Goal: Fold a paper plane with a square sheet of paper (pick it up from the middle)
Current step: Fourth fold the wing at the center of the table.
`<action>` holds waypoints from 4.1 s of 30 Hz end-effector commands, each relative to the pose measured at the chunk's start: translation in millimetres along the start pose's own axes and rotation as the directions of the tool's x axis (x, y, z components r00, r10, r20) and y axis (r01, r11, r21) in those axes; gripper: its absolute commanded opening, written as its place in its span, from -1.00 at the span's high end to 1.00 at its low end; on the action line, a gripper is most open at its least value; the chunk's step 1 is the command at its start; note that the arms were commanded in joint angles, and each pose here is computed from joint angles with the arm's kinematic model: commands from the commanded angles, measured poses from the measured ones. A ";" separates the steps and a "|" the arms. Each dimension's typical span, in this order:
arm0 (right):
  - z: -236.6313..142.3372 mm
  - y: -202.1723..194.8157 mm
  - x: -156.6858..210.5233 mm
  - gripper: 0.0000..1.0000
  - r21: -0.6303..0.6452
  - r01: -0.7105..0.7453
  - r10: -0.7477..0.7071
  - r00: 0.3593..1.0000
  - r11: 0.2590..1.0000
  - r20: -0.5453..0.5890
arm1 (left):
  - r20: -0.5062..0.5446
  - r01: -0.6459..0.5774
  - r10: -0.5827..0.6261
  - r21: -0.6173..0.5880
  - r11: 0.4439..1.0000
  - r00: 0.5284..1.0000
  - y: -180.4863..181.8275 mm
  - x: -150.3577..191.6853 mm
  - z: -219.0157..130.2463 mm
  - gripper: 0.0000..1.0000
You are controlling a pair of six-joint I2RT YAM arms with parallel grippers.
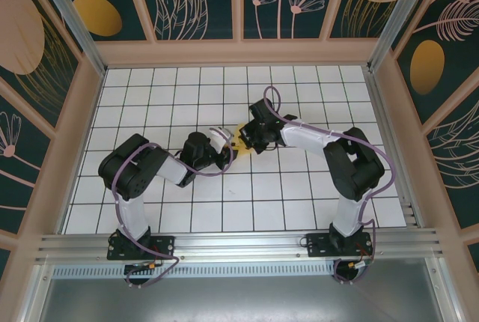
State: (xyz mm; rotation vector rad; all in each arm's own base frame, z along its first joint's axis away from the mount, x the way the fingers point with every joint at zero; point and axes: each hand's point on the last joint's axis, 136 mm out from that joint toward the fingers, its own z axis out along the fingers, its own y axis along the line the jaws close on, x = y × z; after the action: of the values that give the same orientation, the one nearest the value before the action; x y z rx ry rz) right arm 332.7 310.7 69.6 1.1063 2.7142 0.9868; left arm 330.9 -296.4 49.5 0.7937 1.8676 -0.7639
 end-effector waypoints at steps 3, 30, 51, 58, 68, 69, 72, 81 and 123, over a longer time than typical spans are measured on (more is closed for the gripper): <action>-2.6 15.8 -2.0 0.52 -0.025 0.103 -0.103 0.995 0.994 -0.004 | -0.001 0.030 -0.030 0.050 0.998 1.000 -8.2 2.2 5.7 0.59; -17.5 -8.1 -29.1 0.24 -0.241 0.558 -0.561 0.825 0.794 0.061 | -0.064 0.422 -0.420 0.026 0.906 0.905 -6.2 12.6 10.2 0.73; 8.7 -9.3 -36.3 0.19 -0.246 0.522 -0.528 0.848 0.817 0.046 | -0.081 0.466 -0.462 0.039 0.884 0.883 -8.4 15.4 13.4 0.71; 15.3 -11.3 -37.1 0.22 -0.248 0.509 -0.518 0.855 0.825 0.031 | -0.083 0.472 -0.468 0.045 0.880 0.880 -8.6 15.0 13.2 0.70; 23.3 -19.1 -40.5 0.22 -0.215 0.500 -0.509 0.861 0.839 0.016 | -0.096 0.474 -0.469 0.043 0.879 0.878 -9.5 16.3 13.7 0.65; 24.9 -21.2 -40.0 0.21 -0.210 0.499 -0.508 0.861 0.841 0.011 | -0.095 0.476 -0.471 0.039 0.879 0.877 -8.3 15.7 13.6 0.64; 29.1 -26.4 -38.6 0.20 -0.191 0.500 -0.509 0.861 0.845 -0.003 | -0.093 0.476 -0.471 0.036 0.879 0.877 -8.2 12.4 11.9 0.53; 37.5 -40.5 -40.3 0.09 -0.117 0.508 -0.514 0.858 0.853 -0.022 | -0.049 0.515 -0.513 0.029 0.857 0.857 -0.7 -9.3 -1.9 0.25; 48.3 -55.4 -40.1 0.06 -0.040 0.511 -0.512 0.858 0.859 -0.041 | -0.280 0.636 -0.613 -0.011 0.772 0.739 -10.2 12.0 17.8 0.46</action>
State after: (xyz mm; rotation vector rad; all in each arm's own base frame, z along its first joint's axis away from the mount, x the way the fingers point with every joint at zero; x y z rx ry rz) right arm 357.3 291.7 30.4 0.2703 2.6899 1.0508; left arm 327.2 -307.5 33.3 0.2636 2.4110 -1.1903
